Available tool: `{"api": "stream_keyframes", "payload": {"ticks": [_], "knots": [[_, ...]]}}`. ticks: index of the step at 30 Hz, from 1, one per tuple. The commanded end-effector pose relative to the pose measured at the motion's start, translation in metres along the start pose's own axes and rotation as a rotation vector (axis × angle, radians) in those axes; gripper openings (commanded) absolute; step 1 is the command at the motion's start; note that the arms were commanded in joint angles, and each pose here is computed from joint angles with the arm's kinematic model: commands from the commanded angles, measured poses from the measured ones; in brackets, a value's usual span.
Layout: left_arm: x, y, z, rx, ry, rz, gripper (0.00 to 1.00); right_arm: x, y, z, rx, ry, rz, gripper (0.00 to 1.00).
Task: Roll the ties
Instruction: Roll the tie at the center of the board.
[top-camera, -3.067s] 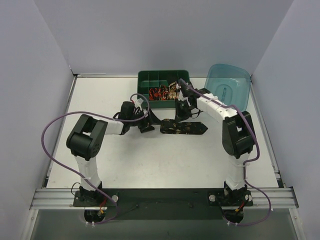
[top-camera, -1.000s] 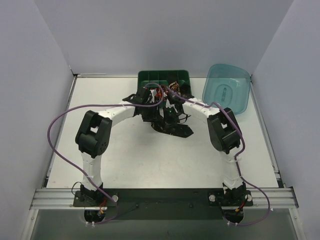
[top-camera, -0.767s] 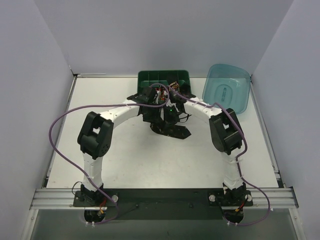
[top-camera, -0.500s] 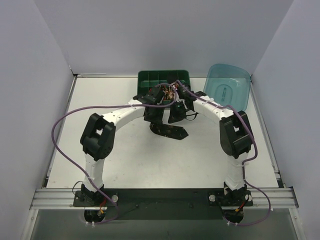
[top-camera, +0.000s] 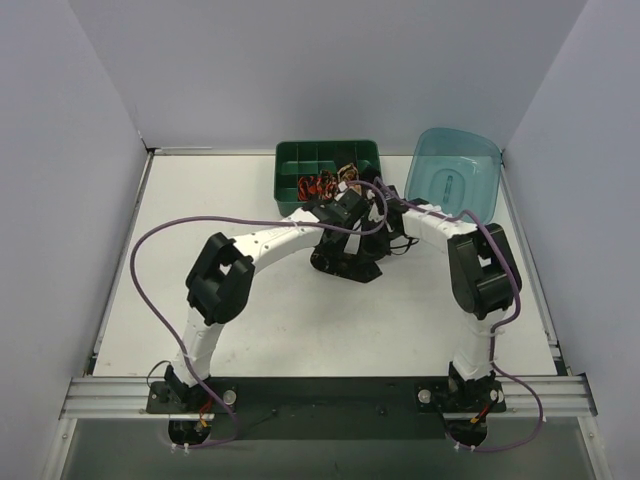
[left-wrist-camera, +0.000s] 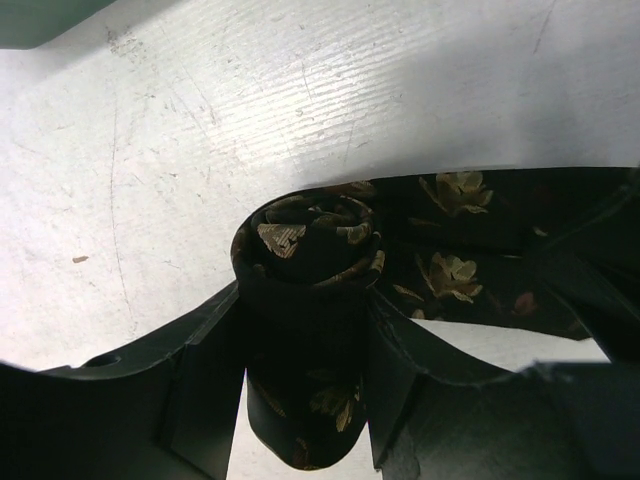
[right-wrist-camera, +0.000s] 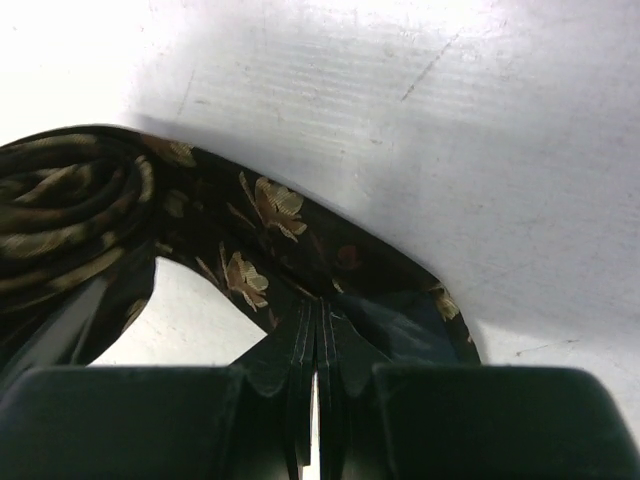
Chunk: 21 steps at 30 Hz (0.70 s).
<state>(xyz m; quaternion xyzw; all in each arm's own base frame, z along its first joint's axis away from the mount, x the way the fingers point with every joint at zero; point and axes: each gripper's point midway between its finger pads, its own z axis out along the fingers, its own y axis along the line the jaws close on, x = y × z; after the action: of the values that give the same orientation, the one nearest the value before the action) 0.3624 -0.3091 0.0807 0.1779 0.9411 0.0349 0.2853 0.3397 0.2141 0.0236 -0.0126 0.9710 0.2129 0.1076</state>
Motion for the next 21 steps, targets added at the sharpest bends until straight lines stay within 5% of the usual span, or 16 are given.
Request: {"api": "stream_keyframes", "payload": {"ticks": [1, 6, 11, 15, 21], "knots": [[-0.005, 0.003, -0.001, -0.127, -0.022, 0.052, 0.55, -0.010, 0.010, -0.028, -0.069, -0.070, 0.019, 0.00], [-0.011, -0.010, -0.006, -0.181, -0.037, 0.101, 0.56, -0.008, 0.009, -0.028, -0.079, -0.068, 0.021, 0.00], [-0.009, -0.022, -0.005, -0.209, -0.038, 0.126, 0.66, -0.007, 0.009, -0.027, -0.092, -0.063, 0.033, 0.00], [-0.011, -0.033, -0.010, -0.185, -0.061, 0.111, 0.76, -0.007, 0.010, -0.028, -0.103, -0.064, 0.036, 0.00], [-0.016, -0.055, -0.017, -0.109, -0.096, 0.091, 0.78, -0.008, 0.011, -0.030, -0.122, -0.064, 0.046, 0.00]]}}
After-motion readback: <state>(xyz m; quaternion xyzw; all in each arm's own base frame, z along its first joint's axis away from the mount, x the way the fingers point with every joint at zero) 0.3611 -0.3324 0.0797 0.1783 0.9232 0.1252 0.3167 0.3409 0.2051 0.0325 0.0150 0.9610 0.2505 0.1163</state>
